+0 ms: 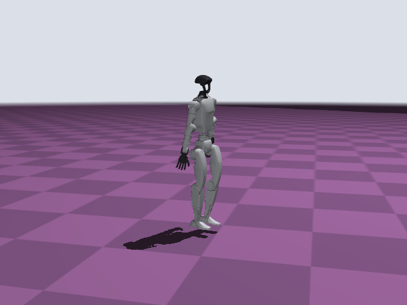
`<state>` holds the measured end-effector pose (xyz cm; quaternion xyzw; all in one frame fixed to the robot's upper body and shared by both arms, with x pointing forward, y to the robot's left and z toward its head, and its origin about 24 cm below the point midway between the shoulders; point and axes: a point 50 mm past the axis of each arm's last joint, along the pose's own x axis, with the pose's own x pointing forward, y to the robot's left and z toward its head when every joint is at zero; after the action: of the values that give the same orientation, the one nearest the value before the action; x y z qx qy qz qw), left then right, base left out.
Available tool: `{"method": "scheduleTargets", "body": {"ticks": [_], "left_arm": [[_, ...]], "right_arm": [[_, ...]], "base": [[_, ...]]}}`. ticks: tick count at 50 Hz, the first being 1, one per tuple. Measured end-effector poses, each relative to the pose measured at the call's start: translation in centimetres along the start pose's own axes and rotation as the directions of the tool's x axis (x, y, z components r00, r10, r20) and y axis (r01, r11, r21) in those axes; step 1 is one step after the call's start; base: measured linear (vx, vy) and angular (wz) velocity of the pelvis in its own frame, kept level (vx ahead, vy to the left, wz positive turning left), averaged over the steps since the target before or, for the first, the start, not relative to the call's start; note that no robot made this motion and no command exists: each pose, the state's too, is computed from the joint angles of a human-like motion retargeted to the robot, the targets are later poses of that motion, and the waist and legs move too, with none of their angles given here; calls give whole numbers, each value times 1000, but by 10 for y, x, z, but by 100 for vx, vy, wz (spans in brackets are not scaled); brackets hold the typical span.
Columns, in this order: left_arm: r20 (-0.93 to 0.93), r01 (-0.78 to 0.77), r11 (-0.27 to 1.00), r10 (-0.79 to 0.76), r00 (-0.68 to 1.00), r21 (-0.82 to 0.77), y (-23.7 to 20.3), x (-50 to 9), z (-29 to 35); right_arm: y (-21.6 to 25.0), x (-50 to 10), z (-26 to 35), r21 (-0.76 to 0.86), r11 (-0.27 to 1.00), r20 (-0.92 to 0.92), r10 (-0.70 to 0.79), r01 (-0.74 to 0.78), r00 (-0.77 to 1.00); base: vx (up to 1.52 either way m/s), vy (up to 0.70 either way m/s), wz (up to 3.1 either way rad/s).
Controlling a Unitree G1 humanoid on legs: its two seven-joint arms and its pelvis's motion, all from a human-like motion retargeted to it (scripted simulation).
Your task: Stand up
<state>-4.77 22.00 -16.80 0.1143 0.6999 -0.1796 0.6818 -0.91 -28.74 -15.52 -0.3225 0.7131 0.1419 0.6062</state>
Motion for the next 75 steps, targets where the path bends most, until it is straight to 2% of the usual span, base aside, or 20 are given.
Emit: {"method": "scheduleTargets", "body": {"ticks": [5, 12, 17, 22, 28, 35, 42, 47, 52, 60, 66, 70, 75], "left_arm": [[-77, 34, 997, -39, 996, -64, -7, -4, -20], [-95, -46, 996, 38, 995, -82, 5, -8, -28], [-69, -69, 990, 61, 996, -123, 12, -6, -12], [-16, -79, 996, 78, 997, -50, 31, -5, 22], [141, -145, 987, 134, 981, 71, 57, -10, 80], [341, -216, 971, 171, 924, 98, 74, -21, 139], [380, -230, 961, 158, 911, 152, 73, -24, 154], [332, -191, 966, 125, 935, 173, 55, -13, 132], [206, -123, 984, 94, 974, 131, 37, -4, 85], [94, -110, 993, 113, 989, -36, 28, -4, 28], [55, -139, 980, 148, 987, -144, 28, -8, 1], [7, -160, 971, 164, 986, -177, 28, -12, -16], [-103, -170, 964, 152, 983, -203, 26, -18, -42]], "right_arm": [[4, 1, 2, 69, 998, 27, -6, 4, 1000], [7, 1, 20, 223, 975, 137, -19, -12, 990], [-7, 0, 32, 235, 971, 181, -89, 45, 979], [-11, -1, 36, 242, 969, 189, -90, 43, 978], [0, 1, 19, 258, 966, 149, -64, 24, 987], [17, 1, -16, 256, 967, 35, 9, -18, 999], [31, -2, -44, 274, 960, -77, 82, -58, 994], [35, -3, -46, 321, 945, -84, 101, -69, 991], [27, -1, -28, 346, 936, -42, 82, -63, 996], [-29, -4, 44, 215, 975, 134, -84, 54, 987], [-68, -19, 98, 201, 963, 319, -237, 179, 918], [-84, -30, 124, 203, 954, 412, -289, 222, 864], [-79, -33, 137, 189, 958, 466, -283, 218, 839]], "base": [[9, 3, -11], [10, 4, -25], [10, 11, -17], [10, 7, -45], [19, 5, 5], [38, 1, 24], [58, -5, -11], [75, -12, 51], [67, -10, -10], [63, -7, 7], [59, -2, -49], [68, 5, -3], [72, 4, 1]]}}
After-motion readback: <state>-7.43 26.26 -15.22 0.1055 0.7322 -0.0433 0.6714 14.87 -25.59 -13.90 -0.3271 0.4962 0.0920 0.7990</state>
